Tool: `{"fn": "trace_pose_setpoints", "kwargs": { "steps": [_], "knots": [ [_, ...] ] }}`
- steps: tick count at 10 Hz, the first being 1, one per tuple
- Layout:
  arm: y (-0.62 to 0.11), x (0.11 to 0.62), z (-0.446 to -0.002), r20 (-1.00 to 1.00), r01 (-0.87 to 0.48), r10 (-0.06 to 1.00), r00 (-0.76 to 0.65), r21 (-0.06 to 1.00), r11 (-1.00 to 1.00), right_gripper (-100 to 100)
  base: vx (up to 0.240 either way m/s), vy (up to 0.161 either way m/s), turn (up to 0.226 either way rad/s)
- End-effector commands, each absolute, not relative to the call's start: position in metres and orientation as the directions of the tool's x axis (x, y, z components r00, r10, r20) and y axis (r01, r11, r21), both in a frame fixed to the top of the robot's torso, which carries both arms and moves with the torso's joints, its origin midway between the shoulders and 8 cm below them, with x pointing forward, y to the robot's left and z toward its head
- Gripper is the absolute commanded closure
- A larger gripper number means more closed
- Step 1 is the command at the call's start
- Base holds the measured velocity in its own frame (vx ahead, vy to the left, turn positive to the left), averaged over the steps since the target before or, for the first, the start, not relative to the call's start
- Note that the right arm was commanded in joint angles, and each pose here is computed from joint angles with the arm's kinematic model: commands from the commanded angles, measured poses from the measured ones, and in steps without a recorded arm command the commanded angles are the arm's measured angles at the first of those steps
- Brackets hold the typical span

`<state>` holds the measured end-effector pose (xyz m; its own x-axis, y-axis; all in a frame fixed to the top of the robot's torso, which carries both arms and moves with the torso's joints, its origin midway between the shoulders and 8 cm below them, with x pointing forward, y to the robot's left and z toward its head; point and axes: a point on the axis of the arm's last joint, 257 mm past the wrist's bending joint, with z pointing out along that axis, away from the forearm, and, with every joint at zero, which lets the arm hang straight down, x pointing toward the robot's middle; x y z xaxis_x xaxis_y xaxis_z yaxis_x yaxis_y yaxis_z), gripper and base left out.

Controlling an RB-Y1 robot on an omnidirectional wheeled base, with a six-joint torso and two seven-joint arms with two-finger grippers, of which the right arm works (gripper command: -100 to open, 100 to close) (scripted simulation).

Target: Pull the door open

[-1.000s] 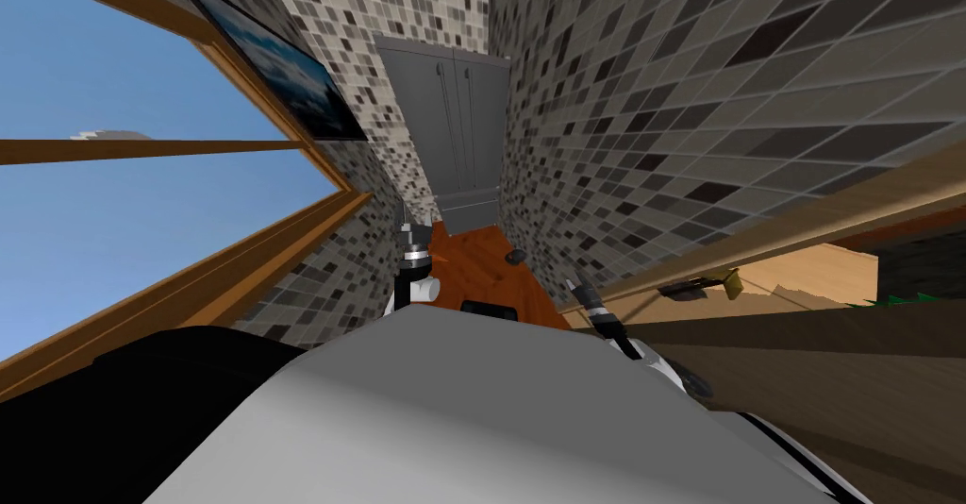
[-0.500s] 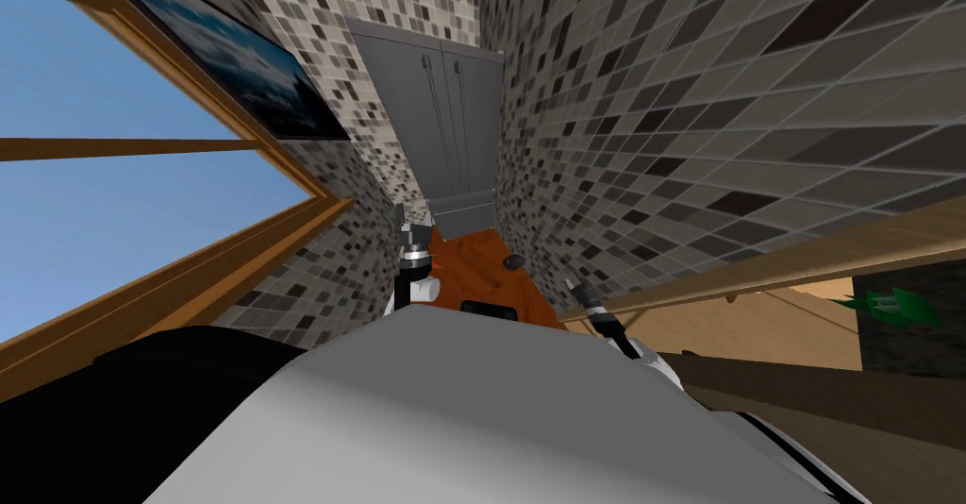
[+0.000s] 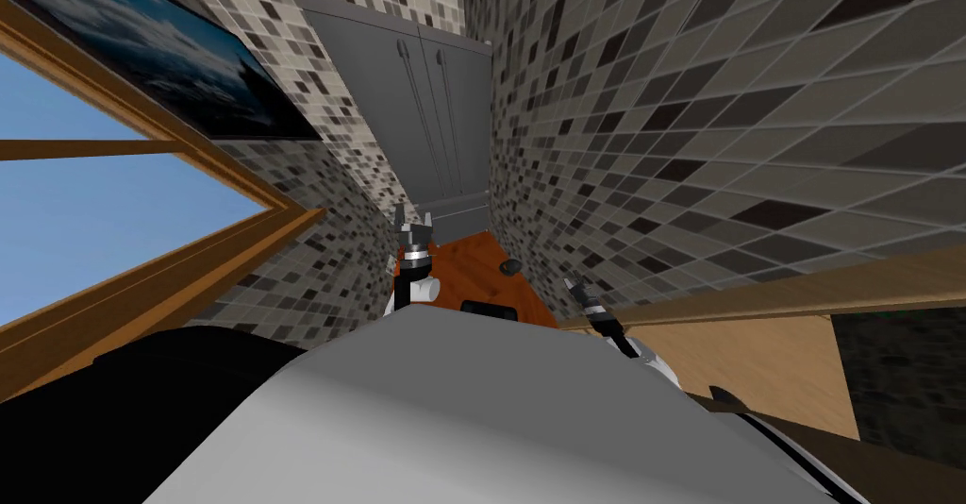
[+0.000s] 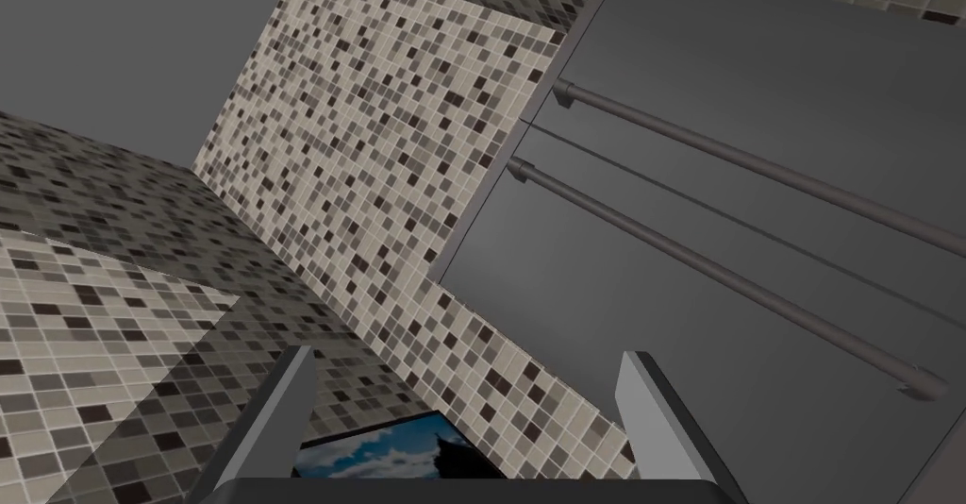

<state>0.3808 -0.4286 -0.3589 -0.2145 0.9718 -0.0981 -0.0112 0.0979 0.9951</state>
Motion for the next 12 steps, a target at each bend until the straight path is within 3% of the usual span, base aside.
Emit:
{"fn": "trace_pose_setpoints", "kwargs": {
  "steps": [1,4,8,12],
  "knots": [
    [-0.426,0.381,-0.359,-0.098,-0.011,0.971,-0.217,0.995,0.098,-100,0.210,0.006,-0.092],
    [-0.420,0.384,-0.359,-0.098,-0.013,0.969,-0.226,0.995,0.097,-100,0.224,0.010,-0.167],
    [-0.406,0.388,-0.359,-0.098,-0.016,0.965,-0.245,0.995,0.096,-100,0.185,-0.017,-0.268],
    [-0.393,0.392,-0.358,-0.098,-0.020,0.960,-0.262,0.995,0.096,-100,-0.031,-0.025,-0.261]
  ]
}}
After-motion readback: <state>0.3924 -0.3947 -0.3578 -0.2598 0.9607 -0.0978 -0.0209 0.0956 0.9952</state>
